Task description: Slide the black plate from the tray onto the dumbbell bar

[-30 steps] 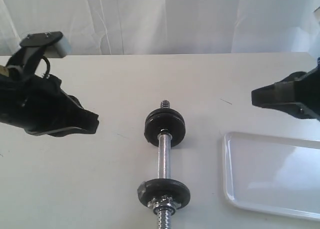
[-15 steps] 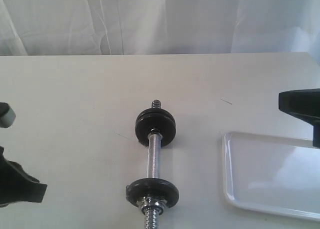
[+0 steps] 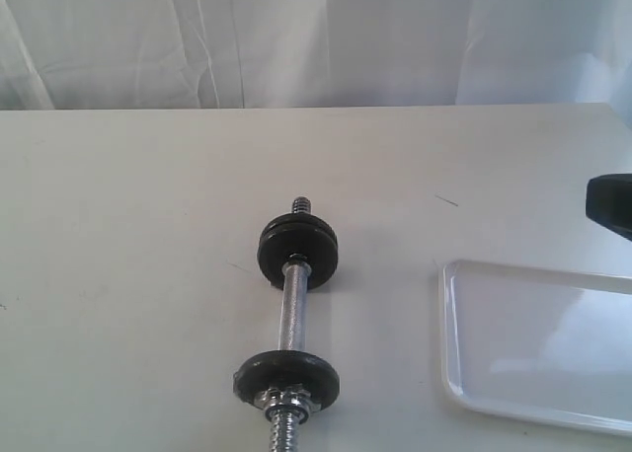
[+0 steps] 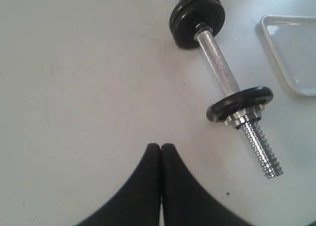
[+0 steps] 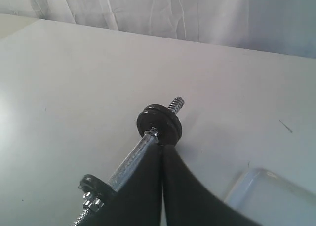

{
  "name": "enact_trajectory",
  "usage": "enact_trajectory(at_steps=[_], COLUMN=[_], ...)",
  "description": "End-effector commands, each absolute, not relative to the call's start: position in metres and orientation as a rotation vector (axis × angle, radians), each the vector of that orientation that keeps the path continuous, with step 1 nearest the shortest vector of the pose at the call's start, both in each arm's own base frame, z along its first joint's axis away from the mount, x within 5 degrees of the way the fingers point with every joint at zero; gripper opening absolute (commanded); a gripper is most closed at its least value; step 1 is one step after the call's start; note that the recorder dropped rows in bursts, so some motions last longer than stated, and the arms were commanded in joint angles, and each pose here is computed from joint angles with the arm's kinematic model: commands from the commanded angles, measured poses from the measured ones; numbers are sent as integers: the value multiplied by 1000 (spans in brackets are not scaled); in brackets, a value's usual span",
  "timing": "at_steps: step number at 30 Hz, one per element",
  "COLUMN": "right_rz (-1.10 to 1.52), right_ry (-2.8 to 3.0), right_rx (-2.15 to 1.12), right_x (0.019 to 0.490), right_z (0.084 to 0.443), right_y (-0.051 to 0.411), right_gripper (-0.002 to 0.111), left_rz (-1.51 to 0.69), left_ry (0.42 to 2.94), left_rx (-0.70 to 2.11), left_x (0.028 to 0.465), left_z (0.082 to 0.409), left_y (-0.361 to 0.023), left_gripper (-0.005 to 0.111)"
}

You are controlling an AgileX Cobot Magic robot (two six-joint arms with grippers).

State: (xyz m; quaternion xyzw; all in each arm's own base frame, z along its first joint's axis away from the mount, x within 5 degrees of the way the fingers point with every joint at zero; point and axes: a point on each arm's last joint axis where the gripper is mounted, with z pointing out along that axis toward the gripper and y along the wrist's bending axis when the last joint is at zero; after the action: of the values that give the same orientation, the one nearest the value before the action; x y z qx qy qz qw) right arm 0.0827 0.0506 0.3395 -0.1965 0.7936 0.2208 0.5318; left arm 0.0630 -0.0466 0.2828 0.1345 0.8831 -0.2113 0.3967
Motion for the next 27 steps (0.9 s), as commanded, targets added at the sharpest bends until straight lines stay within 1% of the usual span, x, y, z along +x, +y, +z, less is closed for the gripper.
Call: enact_trajectory(at_steps=[1, 3, 8, 17, 23, 24, 27], right_rz=[542, 551, 578, 575, 575, 575, 573], right_ry=[1876, 1870, 1899, 1898, 1898, 1898, 1897], right_rx=[-460, -444, -466, -465, -465, -465, -464], right_x=[73, 70, 67, 67, 67, 67, 67], right_z=[341, 341, 339, 339, 339, 339, 339], right_y=[52, 52, 53, 53, 53, 53, 53], right_gripper=[0, 0, 0, 0, 0, 0, 0], left_rz=[-536, -562, -526, -569, -572, -568, -519], left_ry=[2272, 2265, 2375, 2266, 2258, 2251, 2192], left_rx=[301, 252, 237, 224, 224, 212, 45], left_x=[61, 67, 69, 75, 74, 73, 72], left_z=[268, 256, 227, 234, 234, 234, 234], left_y=[-45, -48, -50, -53, -52, -50, -37], left_gripper=[0, 0, 0, 0, 0, 0, 0])
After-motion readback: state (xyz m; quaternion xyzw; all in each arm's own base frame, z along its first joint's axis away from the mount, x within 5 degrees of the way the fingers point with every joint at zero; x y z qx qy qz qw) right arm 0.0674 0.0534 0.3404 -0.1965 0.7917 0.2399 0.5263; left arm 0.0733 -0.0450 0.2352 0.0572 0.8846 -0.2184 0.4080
